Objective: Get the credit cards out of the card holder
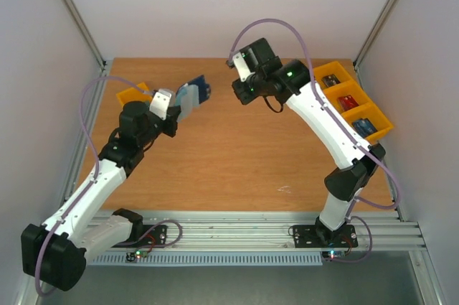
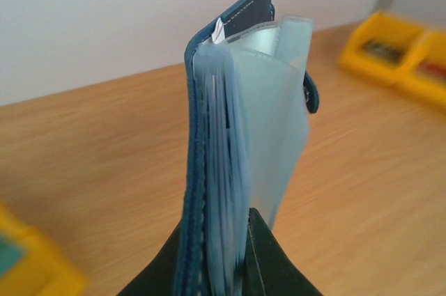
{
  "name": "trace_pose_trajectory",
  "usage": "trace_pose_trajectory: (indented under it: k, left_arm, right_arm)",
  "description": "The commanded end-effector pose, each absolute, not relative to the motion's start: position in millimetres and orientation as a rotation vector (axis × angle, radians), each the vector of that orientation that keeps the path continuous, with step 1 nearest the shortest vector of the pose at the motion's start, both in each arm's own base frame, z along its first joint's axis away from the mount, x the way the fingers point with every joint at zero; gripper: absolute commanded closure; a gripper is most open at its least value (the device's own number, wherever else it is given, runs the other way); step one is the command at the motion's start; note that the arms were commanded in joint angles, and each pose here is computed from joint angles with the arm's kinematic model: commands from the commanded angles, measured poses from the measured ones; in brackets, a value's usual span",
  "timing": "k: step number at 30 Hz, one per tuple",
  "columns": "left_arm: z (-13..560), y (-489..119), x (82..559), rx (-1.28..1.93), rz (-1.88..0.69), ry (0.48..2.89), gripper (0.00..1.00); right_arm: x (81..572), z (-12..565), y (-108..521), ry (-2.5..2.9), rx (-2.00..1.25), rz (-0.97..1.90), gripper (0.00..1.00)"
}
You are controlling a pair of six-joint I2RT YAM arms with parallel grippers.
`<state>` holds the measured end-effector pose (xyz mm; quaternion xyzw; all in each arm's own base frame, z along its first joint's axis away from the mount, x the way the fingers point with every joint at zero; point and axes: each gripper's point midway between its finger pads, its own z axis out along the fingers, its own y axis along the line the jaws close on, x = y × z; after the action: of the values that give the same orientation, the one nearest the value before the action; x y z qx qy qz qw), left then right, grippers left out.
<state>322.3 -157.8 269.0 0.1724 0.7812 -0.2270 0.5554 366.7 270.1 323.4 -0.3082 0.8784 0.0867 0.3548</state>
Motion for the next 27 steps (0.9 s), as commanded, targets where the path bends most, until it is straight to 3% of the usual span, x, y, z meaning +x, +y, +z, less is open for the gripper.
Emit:
trace_pose_trajectory:
  k: [1,5,11,19,27]
  left_arm:
    - [251.7,-104.4,343.1,0.592,0.092,1.860,1.00]
    - [262.0,-105.6,348.8,0.735,0.256,1.751,1.00]
    - [288.9,-111.5,352.1,0.730,0.260,1.666,1.00]
    - [308.3,-145.7,331.3,0.529,-0.239,1.712,1.00]
    - [336.0,-154.1,333.9,0.319,-0.475,1.697,1.00]
  right_arm:
    - [317.9,343.1,328.3,2.083,-1.017,0.427,0.70]
    - [263.9,362.7,398.7,1.873,-1.168,0.936,0.68]
    - [273.0,388.8,426.4,1.783,-1.002,1.263,0.69]
    - [297.8,383.0,432.0,1.823,-0.847,1.383,0.75]
    - [316.8,351.2,428.1,1.950,-0.725,1.325,0.83]
